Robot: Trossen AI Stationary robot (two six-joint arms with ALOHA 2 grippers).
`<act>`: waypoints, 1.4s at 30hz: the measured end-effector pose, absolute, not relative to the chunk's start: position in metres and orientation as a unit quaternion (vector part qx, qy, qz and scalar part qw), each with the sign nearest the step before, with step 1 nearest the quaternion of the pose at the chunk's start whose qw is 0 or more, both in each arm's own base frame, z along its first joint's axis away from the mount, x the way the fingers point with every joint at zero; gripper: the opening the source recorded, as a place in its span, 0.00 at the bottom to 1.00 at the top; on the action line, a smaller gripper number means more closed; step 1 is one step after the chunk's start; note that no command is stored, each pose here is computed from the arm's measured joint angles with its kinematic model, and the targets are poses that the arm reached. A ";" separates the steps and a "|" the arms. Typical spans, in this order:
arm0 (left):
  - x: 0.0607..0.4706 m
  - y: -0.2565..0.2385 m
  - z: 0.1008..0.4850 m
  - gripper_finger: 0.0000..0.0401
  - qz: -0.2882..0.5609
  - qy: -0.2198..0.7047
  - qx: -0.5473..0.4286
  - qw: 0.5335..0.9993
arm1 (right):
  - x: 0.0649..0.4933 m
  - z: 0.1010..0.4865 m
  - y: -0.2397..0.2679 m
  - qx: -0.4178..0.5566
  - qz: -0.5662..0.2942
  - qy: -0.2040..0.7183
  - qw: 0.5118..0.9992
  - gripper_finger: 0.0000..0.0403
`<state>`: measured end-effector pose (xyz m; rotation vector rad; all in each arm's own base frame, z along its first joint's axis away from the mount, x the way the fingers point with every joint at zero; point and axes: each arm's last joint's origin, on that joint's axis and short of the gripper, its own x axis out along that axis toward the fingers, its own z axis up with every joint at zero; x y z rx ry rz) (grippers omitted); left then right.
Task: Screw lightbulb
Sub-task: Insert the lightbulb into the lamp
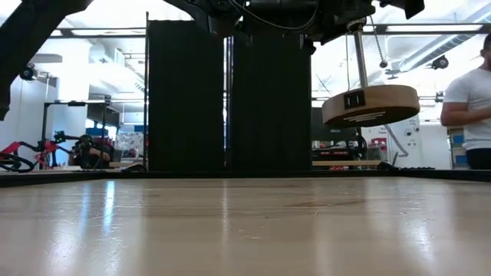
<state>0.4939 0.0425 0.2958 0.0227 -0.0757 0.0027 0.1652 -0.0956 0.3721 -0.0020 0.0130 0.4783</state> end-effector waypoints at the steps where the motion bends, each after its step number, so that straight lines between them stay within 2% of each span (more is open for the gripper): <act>1: 0.494 0.043 0.296 0.40 0.005 -0.037 0.011 0.999 | 0.165 0.372 -0.096 -0.002 0.225 0.006 0.974 0.74; 8: 0.491 0.060 0.294 0.40 0.108 -0.019 0.013 0.994 | 0.167 0.372 -0.101 -0.012 0.138 0.009 0.990 0.61; 16: 0.486 0.090 0.297 0.40 0.190 -0.033 -0.014 0.981 | 0.171 0.370 -0.112 -0.052 -0.011 0.021 0.998 0.64; 24: 0.485 0.106 0.304 0.40 0.270 -0.025 -0.001 0.963 | 0.186 0.362 -0.129 -0.051 -0.124 0.032 0.990 0.63; 28: 0.483 0.116 0.302 0.40 0.278 -0.014 0.000 0.960 | 0.189 0.360 -0.133 -0.045 -0.139 0.035 0.989 0.68; 32: 0.480 0.119 0.311 0.40 0.281 -0.032 0.009 0.959 | 0.189 0.352 -0.133 0.000 -0.118 0.053 0.992 0.79; 38: 0.483 0.111 0.302 0.40 0.213 -0.001 0.042 0.976 | 0.173 0.365 -0.122 -0.003 -0.103 0.038 0.994 0.93; 42: 0.485 0.108 0.302 0.40 0.173 -0.005 0.045 0.984 | 0.165 0.372 -0.113 -0.008 -0.042 0.024 0.999 0.97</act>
